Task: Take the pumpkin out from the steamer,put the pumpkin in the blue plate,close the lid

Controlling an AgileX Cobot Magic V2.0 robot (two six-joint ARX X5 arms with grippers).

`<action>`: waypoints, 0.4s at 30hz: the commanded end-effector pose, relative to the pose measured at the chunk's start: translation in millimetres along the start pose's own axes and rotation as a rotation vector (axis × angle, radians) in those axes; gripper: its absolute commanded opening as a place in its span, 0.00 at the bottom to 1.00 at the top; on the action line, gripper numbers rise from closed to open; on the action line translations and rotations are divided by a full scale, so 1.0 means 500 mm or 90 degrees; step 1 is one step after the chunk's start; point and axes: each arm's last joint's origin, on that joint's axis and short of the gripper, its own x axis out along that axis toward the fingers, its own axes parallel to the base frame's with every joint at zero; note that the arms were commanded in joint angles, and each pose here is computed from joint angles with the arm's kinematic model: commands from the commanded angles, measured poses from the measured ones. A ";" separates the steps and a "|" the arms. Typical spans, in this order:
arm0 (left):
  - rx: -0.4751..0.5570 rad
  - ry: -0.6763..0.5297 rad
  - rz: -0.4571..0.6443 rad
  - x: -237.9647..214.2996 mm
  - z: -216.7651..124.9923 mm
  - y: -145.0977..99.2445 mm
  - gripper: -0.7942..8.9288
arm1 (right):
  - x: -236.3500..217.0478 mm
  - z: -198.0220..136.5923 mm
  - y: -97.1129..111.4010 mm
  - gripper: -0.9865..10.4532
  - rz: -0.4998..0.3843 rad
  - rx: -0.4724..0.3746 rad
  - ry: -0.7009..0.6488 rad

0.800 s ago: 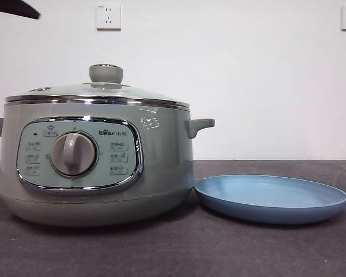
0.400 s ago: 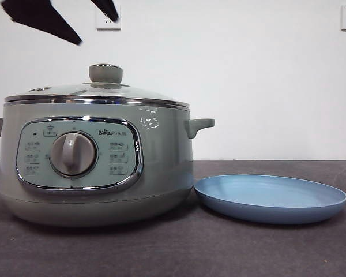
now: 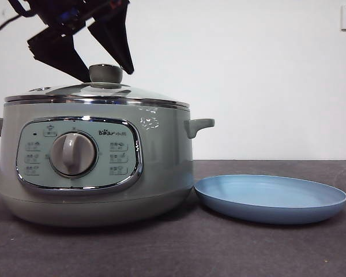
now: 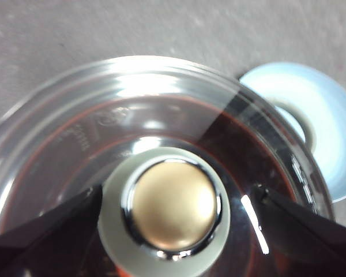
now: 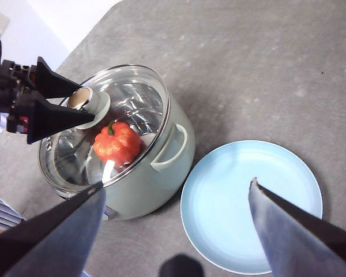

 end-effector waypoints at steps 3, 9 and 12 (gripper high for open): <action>0.030 0.007 0.034 0.004 -0.003 -0.008 0.37 | 0.000 0.001 0.001 0.45 0.000 0.002 -0.001; 0.053 0.016 0.033 0.004 -0.005 -0.009 0.07 | 0.000 0.001 0.001 0.44 0.000 0.002 -0.001; 0.053 0.015 0.034 0.004 -0.005 -0.009 0.07 | 0.000 0.001 0.001 0.44 0.000 -0.001 -0.001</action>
